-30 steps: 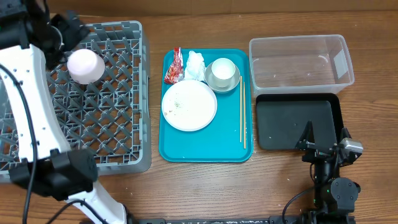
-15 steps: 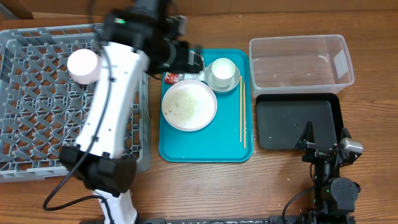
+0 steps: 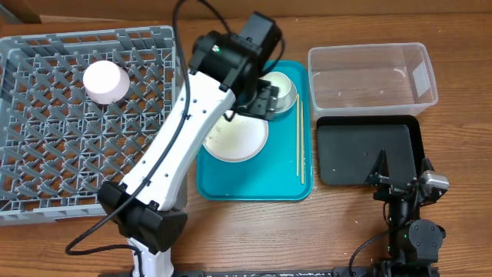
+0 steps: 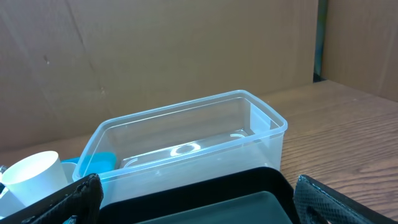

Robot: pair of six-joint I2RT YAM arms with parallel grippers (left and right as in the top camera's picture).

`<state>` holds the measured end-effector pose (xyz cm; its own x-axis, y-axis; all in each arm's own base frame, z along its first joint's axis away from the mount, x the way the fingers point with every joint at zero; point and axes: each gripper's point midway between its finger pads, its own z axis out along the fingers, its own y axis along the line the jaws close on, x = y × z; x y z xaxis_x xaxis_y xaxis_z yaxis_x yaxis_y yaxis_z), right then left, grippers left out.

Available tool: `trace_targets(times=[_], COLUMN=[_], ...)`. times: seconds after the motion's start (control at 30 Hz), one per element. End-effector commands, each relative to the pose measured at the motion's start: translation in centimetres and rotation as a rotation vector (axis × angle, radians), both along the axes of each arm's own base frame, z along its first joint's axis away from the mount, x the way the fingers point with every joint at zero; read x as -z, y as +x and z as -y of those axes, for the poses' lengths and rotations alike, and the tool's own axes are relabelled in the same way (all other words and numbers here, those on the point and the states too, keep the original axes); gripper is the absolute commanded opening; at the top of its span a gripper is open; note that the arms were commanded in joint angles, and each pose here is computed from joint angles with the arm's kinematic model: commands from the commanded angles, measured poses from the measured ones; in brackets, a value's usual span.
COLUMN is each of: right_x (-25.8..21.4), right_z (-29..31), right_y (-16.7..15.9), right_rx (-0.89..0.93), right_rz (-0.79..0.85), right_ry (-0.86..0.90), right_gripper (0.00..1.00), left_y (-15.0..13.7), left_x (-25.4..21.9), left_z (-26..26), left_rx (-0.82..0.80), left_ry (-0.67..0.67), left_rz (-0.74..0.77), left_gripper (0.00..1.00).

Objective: Sort waste into correct bins and load items into the dishwasher
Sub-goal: 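Raise the left arm and park it over the dish rack, then swing the right gripper over the teal tray toward the white paper cup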

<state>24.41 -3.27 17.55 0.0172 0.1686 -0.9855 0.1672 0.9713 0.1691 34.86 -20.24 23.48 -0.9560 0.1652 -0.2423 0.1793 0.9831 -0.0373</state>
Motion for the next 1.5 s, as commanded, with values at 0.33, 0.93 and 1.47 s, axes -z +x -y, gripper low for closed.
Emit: trace_targets(times=[0.33, 0.93, 1.47], right_x=[0.2, -8.8, -21.3], right_z=[0.1, -16.3, -5.5], right_y=[0.0, -8.4, -8.9], right_rx=[0.002, -1.149, -0.717], right_rz=[0.005, 0.169, 0.768], right_ry=[0.003, 0.442, 0.916], right_gripper=[1.00, 1.00, 1.00], left_y=[2.2, 2.7, 2.9], left_x=[0.7, 0.6, 0.6], left_z=[-10.1, -8.7, -8.6], left_rx=[-0.367, -0.350, -0.348], left_ry=[0.012, -0.062, -0.069], left_rz=[-0.086, -0.085, -0.077], left_gripper=[1.00, 1.00, 1.00])
